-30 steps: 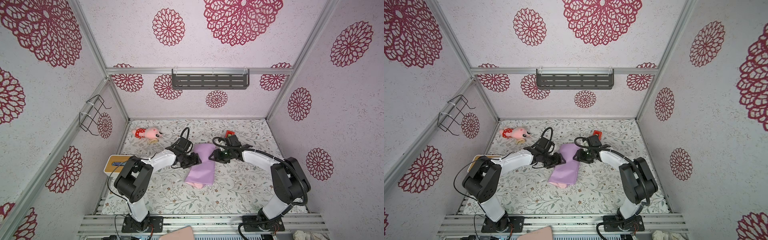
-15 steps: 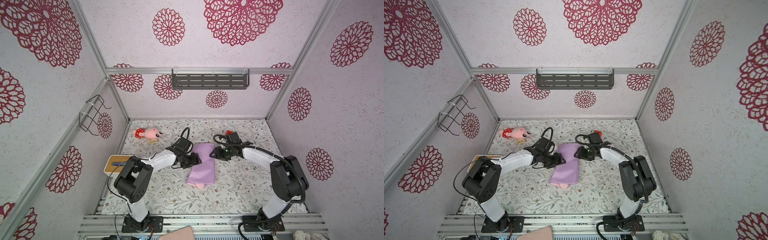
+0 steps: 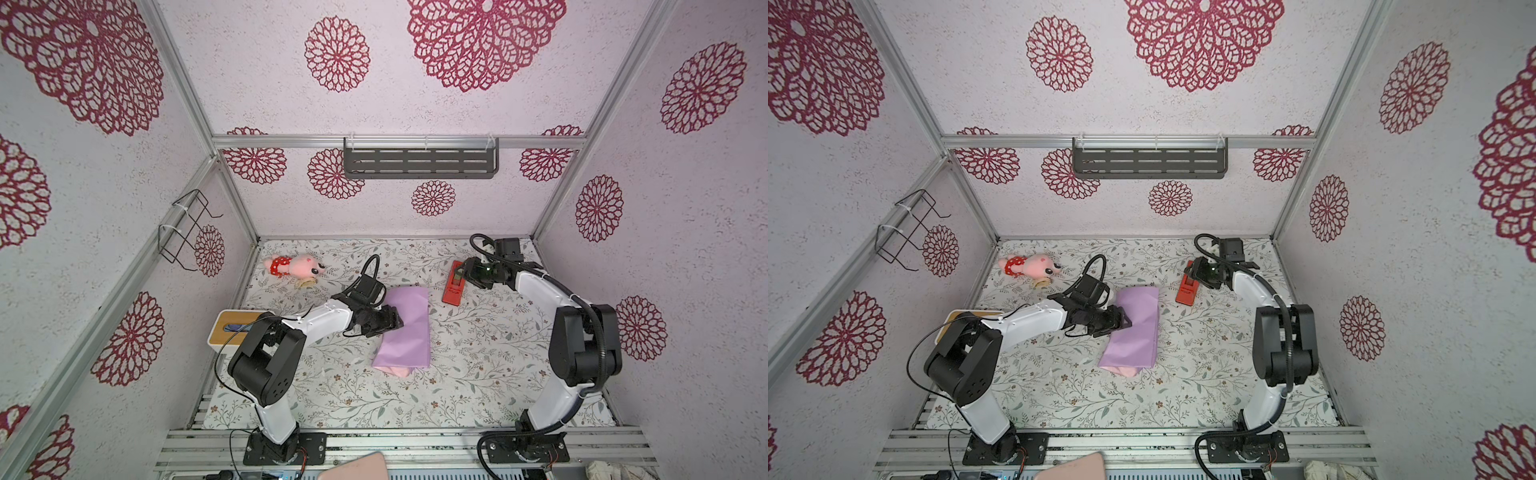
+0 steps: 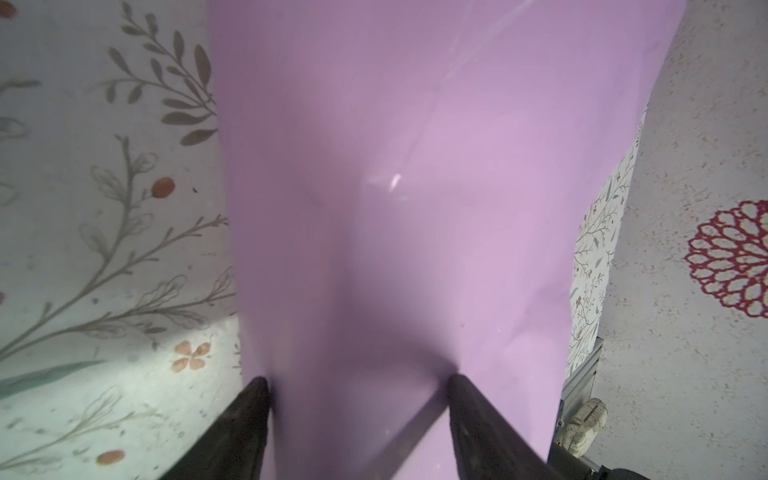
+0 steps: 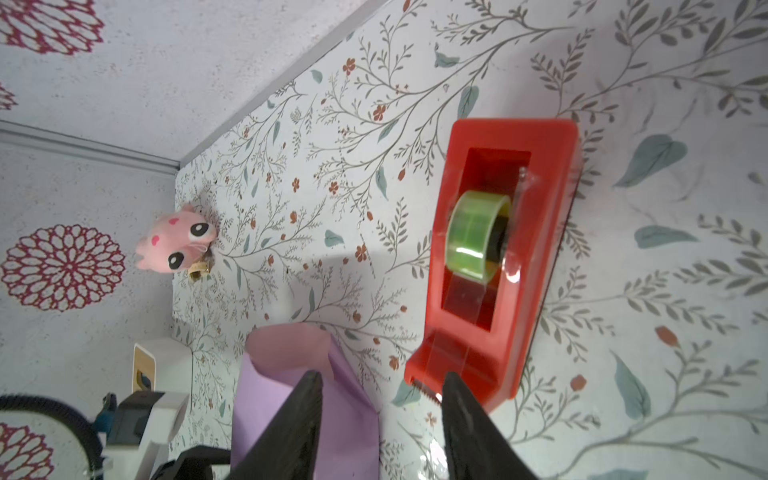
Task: Wrap the gift box in paper
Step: 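Release the paper with the right gripper and move it toward the red tape dispenser, then grasp the tape end at the red dispenser with the right gripper and pull a strip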
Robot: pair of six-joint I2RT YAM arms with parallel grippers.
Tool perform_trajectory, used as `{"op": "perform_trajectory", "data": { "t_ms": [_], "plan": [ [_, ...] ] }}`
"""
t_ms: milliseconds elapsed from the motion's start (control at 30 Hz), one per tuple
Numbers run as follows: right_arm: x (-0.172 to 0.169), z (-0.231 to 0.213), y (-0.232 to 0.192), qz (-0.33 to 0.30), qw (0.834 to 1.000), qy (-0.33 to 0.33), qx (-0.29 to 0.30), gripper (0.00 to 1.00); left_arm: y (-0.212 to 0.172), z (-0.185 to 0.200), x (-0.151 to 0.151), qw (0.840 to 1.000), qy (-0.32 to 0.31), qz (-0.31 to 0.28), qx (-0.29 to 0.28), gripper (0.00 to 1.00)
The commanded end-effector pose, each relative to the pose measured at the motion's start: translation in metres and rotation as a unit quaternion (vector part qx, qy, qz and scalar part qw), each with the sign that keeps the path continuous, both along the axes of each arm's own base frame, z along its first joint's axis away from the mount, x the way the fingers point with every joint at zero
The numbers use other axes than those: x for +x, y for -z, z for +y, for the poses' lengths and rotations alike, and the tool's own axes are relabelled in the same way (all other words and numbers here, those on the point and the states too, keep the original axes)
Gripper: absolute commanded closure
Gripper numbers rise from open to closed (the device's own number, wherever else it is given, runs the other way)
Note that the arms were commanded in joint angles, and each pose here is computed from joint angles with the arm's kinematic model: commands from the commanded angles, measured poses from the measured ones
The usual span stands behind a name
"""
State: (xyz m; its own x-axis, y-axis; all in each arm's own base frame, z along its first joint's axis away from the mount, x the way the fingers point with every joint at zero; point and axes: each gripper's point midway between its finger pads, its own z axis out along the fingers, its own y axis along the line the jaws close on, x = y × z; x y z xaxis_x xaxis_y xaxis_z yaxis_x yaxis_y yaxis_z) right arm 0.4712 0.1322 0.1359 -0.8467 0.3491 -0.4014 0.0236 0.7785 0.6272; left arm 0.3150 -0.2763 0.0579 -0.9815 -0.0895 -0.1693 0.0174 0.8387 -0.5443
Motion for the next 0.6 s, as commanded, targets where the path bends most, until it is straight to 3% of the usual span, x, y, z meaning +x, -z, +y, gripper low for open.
{"op": "perform_trajectory", "data": {
  "t_ms": [0, 567],
  "plan": [
    [0.011, 0.004, -0.001, 0.002, 1.000, 0.004, 0.020, 0.52, 0.042, 0.025, -0.039, 0.994, 0.012, 0.071, 0.084, 0.31],
    [-0.011, 0.003, 0.040, 0.044, 0.999, 0.015, 0.029, 0.54, 0.039, 0.024, -0.036, 0.994, 0.013, 0.067, 0.082, 0.31]
  ]
}}
